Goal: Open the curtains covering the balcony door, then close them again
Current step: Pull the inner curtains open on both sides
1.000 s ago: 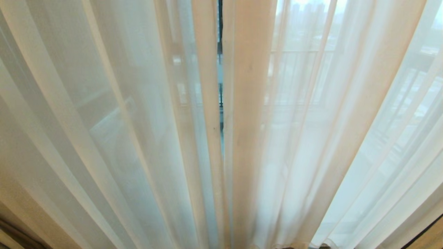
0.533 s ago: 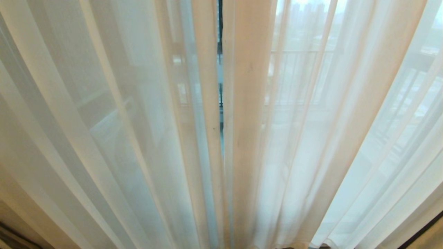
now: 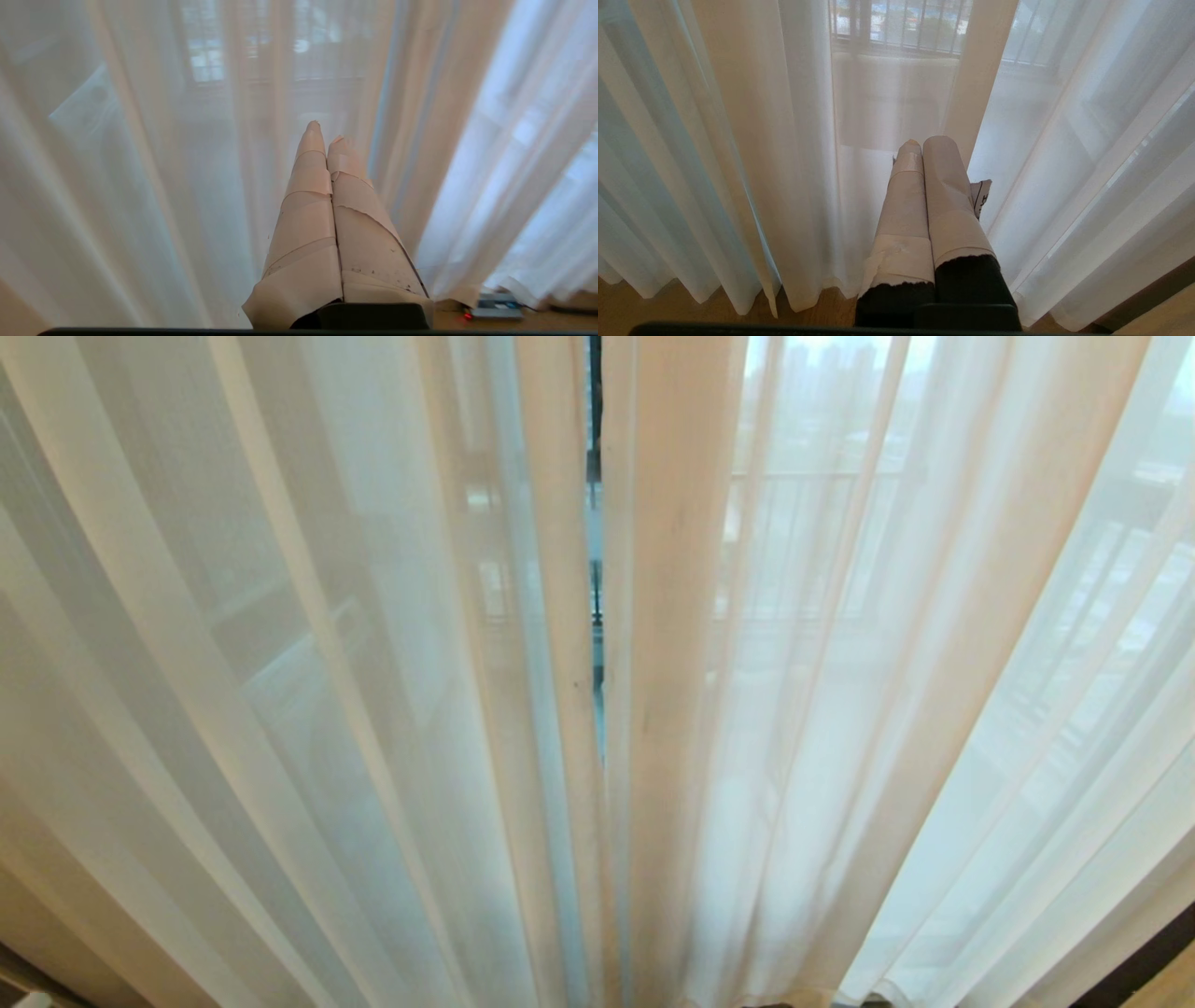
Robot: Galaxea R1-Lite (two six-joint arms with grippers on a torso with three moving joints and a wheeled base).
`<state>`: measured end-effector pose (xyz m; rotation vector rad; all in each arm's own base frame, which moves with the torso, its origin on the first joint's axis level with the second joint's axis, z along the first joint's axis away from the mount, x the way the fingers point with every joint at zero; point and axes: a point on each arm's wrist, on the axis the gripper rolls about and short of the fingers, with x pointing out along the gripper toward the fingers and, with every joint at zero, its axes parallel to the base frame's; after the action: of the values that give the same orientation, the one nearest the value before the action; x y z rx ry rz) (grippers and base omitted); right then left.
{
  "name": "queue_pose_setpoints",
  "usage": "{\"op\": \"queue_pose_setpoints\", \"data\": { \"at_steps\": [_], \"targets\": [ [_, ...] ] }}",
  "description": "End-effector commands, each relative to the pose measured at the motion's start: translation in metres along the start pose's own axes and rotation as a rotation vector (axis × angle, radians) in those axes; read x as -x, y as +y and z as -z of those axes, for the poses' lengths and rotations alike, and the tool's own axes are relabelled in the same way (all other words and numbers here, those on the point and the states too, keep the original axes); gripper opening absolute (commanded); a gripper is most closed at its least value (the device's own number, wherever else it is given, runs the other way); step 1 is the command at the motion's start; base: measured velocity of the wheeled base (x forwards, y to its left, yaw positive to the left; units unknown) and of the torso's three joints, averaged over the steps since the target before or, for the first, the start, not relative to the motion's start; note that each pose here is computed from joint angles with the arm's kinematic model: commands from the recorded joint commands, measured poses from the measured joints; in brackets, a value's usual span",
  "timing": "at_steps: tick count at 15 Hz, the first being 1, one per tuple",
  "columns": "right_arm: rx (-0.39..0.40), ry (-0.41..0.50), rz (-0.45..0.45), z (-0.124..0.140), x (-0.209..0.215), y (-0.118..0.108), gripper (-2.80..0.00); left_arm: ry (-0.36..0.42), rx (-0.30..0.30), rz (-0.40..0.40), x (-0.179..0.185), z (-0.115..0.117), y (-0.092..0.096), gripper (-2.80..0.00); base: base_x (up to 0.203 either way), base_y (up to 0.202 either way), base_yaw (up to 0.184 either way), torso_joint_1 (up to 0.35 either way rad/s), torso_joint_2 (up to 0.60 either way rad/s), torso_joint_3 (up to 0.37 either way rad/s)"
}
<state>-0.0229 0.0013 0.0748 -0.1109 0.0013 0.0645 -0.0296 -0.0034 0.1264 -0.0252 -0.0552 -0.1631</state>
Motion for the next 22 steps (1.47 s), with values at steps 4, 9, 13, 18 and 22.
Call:
{"op": "queue_pose_setpoints", "data": {
  "at_steps": [4, 9, 13, 18, 22],
  "targets": [
    [0.001, 0.001, -0.001, 0.000, 0.000, 0.000, -2.80, 0.111, 0.024, 0.221, -0.044, -0.077, 0.000, -2.80, 0.000, 0.000, 0.000, 0.000, 0.00, 0.000],
    [0.001, 0.001, -0.002, 0.000, 0.000, 0.000, -2.80, 0.145, 0.043, 0.501, -0.094, -0.132, -0.003, -2.80, 0.000, 0.000, 0.000, 0.000, 0.00, 0.000],
    [0.001, 0.001, -0.002, 0.000, 0.000, 0.000, -2.80, 0.186, 0.050, 0.681, -0.127, -0.146, -0.018, 0.00, 0.000, 0.000, 0.000, 0.000, 0.00, 0.000],
    [0.001, 0.001, -0.002, 0.000, 0.000, 0.000, -2.80, 0.216, 0.047, 0.823, -0.165, -0.152, -0.044, 0.00, 0.000, 0.000, 0.000, 0.000, 0.00, 0.000],
    [0.001, 0.001, -0.002, 0.000, 0.000, 0.000, -2.80, 0.249, 0.025, 0.775, -0.201, -0.157, -0.068, 0.00, 0.000, 0.000, 0.000, 0.000, 0.00, 0.000]
  ]
}}
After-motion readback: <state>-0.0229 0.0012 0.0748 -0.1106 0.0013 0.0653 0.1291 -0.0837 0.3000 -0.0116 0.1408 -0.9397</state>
